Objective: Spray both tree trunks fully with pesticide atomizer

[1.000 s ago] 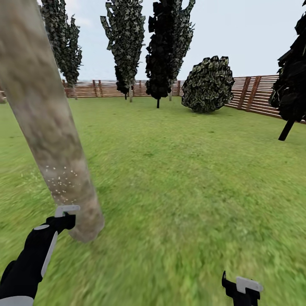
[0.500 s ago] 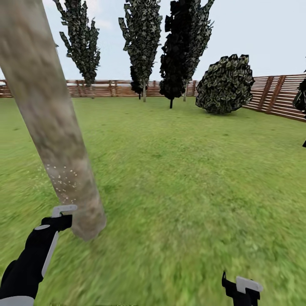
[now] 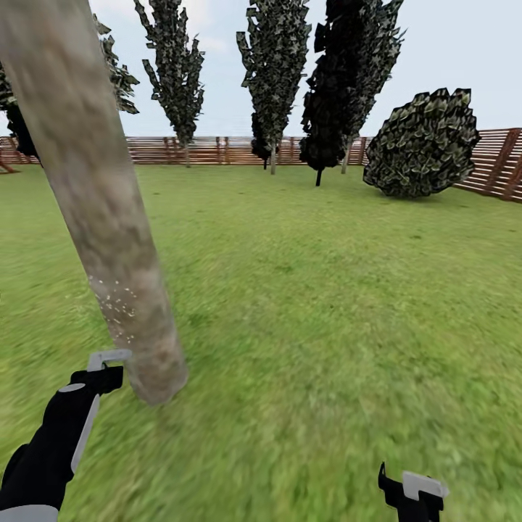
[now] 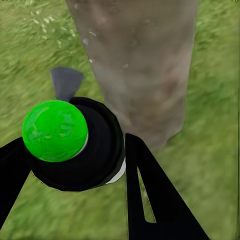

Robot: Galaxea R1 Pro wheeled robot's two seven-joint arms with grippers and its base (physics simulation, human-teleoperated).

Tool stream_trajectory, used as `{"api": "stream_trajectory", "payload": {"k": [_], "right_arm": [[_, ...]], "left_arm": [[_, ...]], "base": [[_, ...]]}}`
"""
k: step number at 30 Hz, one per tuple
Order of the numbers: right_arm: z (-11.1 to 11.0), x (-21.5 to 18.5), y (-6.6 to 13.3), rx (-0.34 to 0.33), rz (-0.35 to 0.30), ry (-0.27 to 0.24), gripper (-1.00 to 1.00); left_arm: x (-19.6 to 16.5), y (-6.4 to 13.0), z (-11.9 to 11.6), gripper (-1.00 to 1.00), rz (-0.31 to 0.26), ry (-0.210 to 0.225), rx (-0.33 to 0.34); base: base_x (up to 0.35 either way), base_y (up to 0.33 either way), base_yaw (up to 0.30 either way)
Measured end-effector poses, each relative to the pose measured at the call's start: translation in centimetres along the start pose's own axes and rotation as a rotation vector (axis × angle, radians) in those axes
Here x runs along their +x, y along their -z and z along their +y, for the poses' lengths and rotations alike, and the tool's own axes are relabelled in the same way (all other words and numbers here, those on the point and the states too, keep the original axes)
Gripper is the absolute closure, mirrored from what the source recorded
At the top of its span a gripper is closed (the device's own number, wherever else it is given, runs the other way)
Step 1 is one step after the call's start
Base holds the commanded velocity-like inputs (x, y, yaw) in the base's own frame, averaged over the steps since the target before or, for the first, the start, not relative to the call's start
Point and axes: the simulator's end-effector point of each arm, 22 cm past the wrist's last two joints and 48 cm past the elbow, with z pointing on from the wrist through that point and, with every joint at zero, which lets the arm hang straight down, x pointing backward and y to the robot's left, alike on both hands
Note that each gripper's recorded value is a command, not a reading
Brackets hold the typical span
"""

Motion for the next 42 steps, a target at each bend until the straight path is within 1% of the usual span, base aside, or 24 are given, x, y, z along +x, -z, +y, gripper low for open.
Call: {"api": "stream_trajectory", "payload": {"k": [5,8,11,14,15,17,20,22,24,26,27,31,35,38,40,42], "right_arm": [[0.0,0.0,0.0,0.000,0.001,0.000,-1.00],[0.0,0.0,0.0,0.000,0.000,0.001,-1.00],[0.0,0.0,0.0,0.000,0.000,0.000,-1.00],[0.0,0.0,0.0,0.000,0.000,0.001,-1.00],[0.0,0.0,0.0,-0.001,0.000,0.001,-1.00],[0.0,0.0,0.0,0.000,0.000,0.000,-1.00],[0.0,0.0,0.0,0.001,0.000,0.000,-1.00],[0.0,0.0,0.0,0.000,0.000,0.000,-1.00],[-0.1,0.1,0.0,0.001,0.001,0.001,-1.00],[-0.1,0.0,0.0,0.001,0.001,0.001,-1.00],[-0.1,0.1,0.0,0.001,0.001,0.001,-1.00],[-0.1,0.0,0.0,0.001,0.000,0.001,-1.00],[-0.1,0.0,0.0,0.001,0.000,0.001,-1.00],[-0.1,0.0,0.0,0.000,0.000,0.001,-1.00],[-0.1,0.0,0.0,0.000,0.000,0.001,-1.00],[-0.1,0.0,0.0,0.001,0.000,0.001,-1.00]], "left_arm": [[0.0,0.0,0.0,1.00,0.000,0.000,0.000],[0.0,0.0,0.0,1.00,0.000,-0.002,0.001],[0.0,0.0,0.0,1.00,0.000,-0.001,0.000],[0.1,0.0,0.1,1.00,0.004,-0.001,-0.003],[1.0,-0.3,0.0,1.00,0.024,0.002,0.001],[3.8,-1.3,-0.8,1.00,0.093,0.002,0.016],[4.8,-1.6,-0.6,1.00,0.116,0.000,0.012],[6.4,-1.9,-0.5,1.00,0.149,-0.004,0.012],[9.4,-2.6,-0.9,1.00,0.193,-0.010,0.021],[12.4,-3.3,-1.5,1.00,0.212,-0.016,0.031],[15.0,-3.7,-1.8,1.00,0.237,-0.019,0.035],[15.5,-3.8,-1.8,1.00,0.240,-0.022,0.034],[15.6,-3.8,-1.6,1.00,0.239,-0.021,0.030],[15.6,-3.8,-1.3,1.00,0.238,-0.002,0.024],[15.5,-3.8,-1.3,1.00,0.237,0.002,0.023],[15.4,-3.8,-1.8,1.00,0.234,0.010,0.030]], "base": [[0.240,-0.189,0.003],[0.152,-0.215,0.198],[0.012,-0.259,0.264],[-0.212,-0.204,0.277],[-0.225,-0.158,0.278],[-0.173,-0.108,0.278],[-0.073,-0.027,0.183],[-0.011,-0.004,0.031],[-0.003,-0.001,0.008],[0.000,0.000,0.001],[0.000,0.000,0.000],[0.005,-0.001,0.000],[0.176,-0.111,0.000],[0.231,-0.134,0.000],[0.232,-0.122,0.000],[0.232,-0.124,0.000]]}}
